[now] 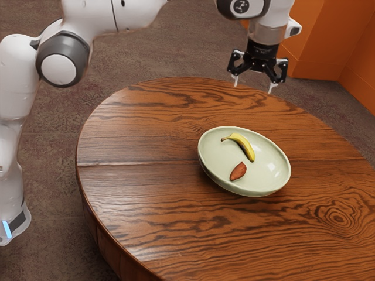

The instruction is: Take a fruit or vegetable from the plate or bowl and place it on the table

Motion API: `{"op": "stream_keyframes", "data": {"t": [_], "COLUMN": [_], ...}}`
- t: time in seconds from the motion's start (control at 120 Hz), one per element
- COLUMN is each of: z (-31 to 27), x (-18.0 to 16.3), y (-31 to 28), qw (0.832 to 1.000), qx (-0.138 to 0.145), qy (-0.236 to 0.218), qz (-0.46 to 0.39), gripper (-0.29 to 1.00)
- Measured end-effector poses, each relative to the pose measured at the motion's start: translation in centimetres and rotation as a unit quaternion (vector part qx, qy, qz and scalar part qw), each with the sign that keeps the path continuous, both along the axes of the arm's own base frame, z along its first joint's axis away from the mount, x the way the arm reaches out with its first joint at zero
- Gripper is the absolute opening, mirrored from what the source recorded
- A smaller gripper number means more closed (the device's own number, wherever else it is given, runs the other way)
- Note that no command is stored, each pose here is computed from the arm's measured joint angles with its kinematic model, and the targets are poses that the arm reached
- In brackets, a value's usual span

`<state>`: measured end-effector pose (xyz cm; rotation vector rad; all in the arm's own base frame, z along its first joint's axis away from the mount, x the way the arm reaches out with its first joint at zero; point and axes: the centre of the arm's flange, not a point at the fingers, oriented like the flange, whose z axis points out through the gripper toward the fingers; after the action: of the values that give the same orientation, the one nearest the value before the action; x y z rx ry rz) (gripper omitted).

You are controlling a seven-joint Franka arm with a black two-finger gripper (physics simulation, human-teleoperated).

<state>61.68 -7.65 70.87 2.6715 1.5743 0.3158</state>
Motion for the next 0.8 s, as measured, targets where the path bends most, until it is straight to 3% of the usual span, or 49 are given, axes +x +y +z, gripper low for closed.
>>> {"op": "stream_keyframes", "data": {"t": [0.242,0.375,0.458,0.6,0.8], "z": [-0.9,-8.5,-13.9,-16.2,-22.0], "x": [-0.1,3.2,5.8,6.9,9.7], "y": [-4.5,-4.6,-2.0,0.7,1.8], "qw": [0.998,0.995,0.990,0.986,0.984], "qx": [-0.039,-0.053,-0.076,-0.095,-0.094], "qy": [0.010,0.075,0.118,0.133,0.144], "qz": [-0.046,-0.038,-0.022,-0.016,-0.048], "gripper": [0.70,0.70,0.70,0.70,0.70]}}
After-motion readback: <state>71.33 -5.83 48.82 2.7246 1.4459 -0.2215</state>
